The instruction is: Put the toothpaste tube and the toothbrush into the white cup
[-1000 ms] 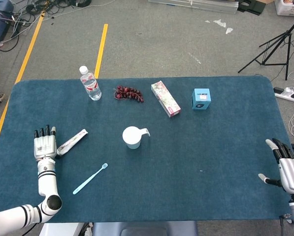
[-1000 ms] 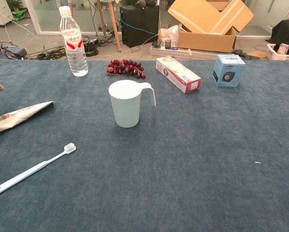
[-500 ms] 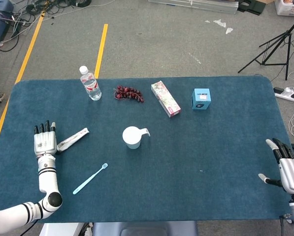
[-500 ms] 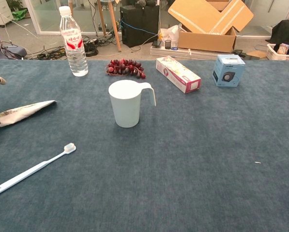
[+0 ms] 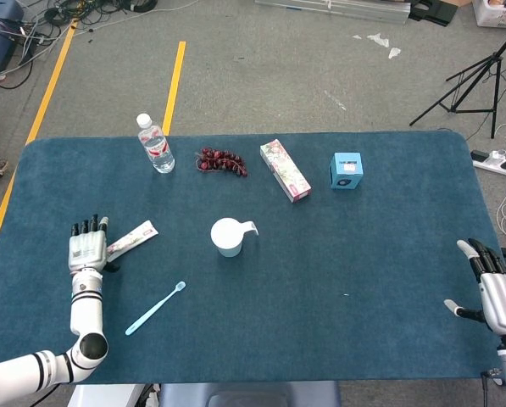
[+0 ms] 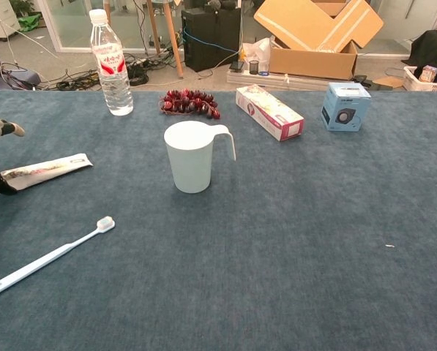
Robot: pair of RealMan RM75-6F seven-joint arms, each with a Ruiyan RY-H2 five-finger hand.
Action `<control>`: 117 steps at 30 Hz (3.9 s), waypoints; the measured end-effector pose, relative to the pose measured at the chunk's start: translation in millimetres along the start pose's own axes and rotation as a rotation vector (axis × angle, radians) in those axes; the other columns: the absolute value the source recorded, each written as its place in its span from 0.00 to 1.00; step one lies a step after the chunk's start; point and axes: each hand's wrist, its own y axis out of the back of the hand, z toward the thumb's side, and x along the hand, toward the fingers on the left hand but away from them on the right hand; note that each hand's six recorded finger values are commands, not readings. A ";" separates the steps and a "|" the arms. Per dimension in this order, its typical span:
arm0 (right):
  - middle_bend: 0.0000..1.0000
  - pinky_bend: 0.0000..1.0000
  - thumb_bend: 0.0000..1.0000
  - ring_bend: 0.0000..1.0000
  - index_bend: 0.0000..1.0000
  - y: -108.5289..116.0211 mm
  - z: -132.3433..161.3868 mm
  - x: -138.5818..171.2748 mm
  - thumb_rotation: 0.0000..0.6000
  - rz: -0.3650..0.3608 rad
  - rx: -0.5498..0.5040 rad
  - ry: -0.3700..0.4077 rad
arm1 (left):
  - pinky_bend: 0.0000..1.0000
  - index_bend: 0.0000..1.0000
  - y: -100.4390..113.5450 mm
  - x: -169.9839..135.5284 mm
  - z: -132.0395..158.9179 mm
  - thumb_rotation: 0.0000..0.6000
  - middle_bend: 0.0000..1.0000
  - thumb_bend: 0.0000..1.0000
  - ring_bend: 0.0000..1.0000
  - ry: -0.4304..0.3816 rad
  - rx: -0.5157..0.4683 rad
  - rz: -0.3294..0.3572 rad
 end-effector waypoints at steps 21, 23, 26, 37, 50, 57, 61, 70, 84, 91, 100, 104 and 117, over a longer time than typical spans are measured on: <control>0.11 0.37 0.02 0.11 0.15 1.5 -0.3 0.7 1.00 -0.003 -0.005 0.002 | 0.01 0.35 -7.1 -0.2 -8.9 1.00 0.00 0.00 0.00 0.043 -0.158 -0.014; 0.11 0.37 0.02 0.11 0.15 1.4 -0.3 0.6 1.00 -0.003 -0.004 0.002 | 0.01 0.36 -8.7 0.2 -11.8 1.00 0.00 0.00 0.00 0.053 -0.165 -0.015; 0.11 0.37 0.02 0.11 0.15 1.0 -0.2 0.5 1.00 -0.002 -0.004 0.001 | 0.01 0.39 -10.3 1.1 -14.2 1.00 0.00 0.05 0.00 0.063 -0.183 -0.016; 0.11 0.37 0.02 0.11 0.14 1.9 -0.4 0.7 1.00 -0.005 -0.005 0.001 | 0.01 0.40 -18.6 4.9 -14.5 1.00 0.00 0.17 0.00 0.076 -0.211 -0.026; 0.11 0.37 0.02 0.11 0.15 2.3 -0.5 0.9 1.00 -0.007 -0.007 0.001 | 0.01 0.44 -21.7 9.4 -9.3 1.00 0.00 0.26 0.00 0.080 -0.205 -0.012; 0.11 0.37 0.02 0.11 0.15 2.4 -0.6 0.9 1.00 -0.007 -0.007 0.001 | 0.01 0.48 -22.7 10.3 -9.1 1.00 0.00 0.26 0.00 0.081 -0.190 -0.001; 0.11 0.37 0.02 0.11 0.14 2.4 -0.7 0.7 1.00 -0.007 -0.007 0.001 | 0.01 0.52 -23.0 11.1 -8.7 1.00 0.00 0.26 0.00 0.079 -0.179 0.011; 0.11 0.37 0.02 0.11 0.14 2.6 -0.7 0.7 1.00 -0.007 -0.008 0.001 | 0.01 0.59 -23.9 12.1 -6.7 1.00 0.00 0.33 0.00 0.071 -0.168 0.028; 0.11 0.37 0.02 0.11 0.15 2.9 -0.4 0.8 1.00 -0.009 -0.009 0.001 | 0.01 0.62 -18.2 6.7 -5.4 1.00 0.00 0.53 0.00 0.047 -0.192 0.034; 0.11 0.37 0.02 0.11 0.15 2.6 0.0 0.9 1.00 -0.009 -0.008 0.002 | 0.01 0.62 -8.3 -1.9 -4.7 1.00 0.00 0.57 0.00 0.015 -0.193 0.050; 0.11 0.37 0.02 0.11 0.14 2.2 0.9 1.2 1.00 -0.009 -0.007 0.004 | 0.01 0.63 11.0 -13.6 -2.5 1.00 0.00 0.59 0.00 -0.030 -0.177 0.075; 0.11 0.37 0.02 0.11 0.15 2.1 1.4 1.4 1.00 -0.009 -0.006 0.006 | 0.01 0.64 20.1 -18.9 -0.5 1.00 0.00 0.59 0.00 -0.051 -0.160 0.087; 0.11 0.37 0.02 0.11 0.15 3.8 0.7 2.1 1.00 -0.014 -0.010 0.006 | 0.01 0.65 47.2 -31.5 18.8 1.00 0.00 0.61 0.00 -0.122 -0.090 0.144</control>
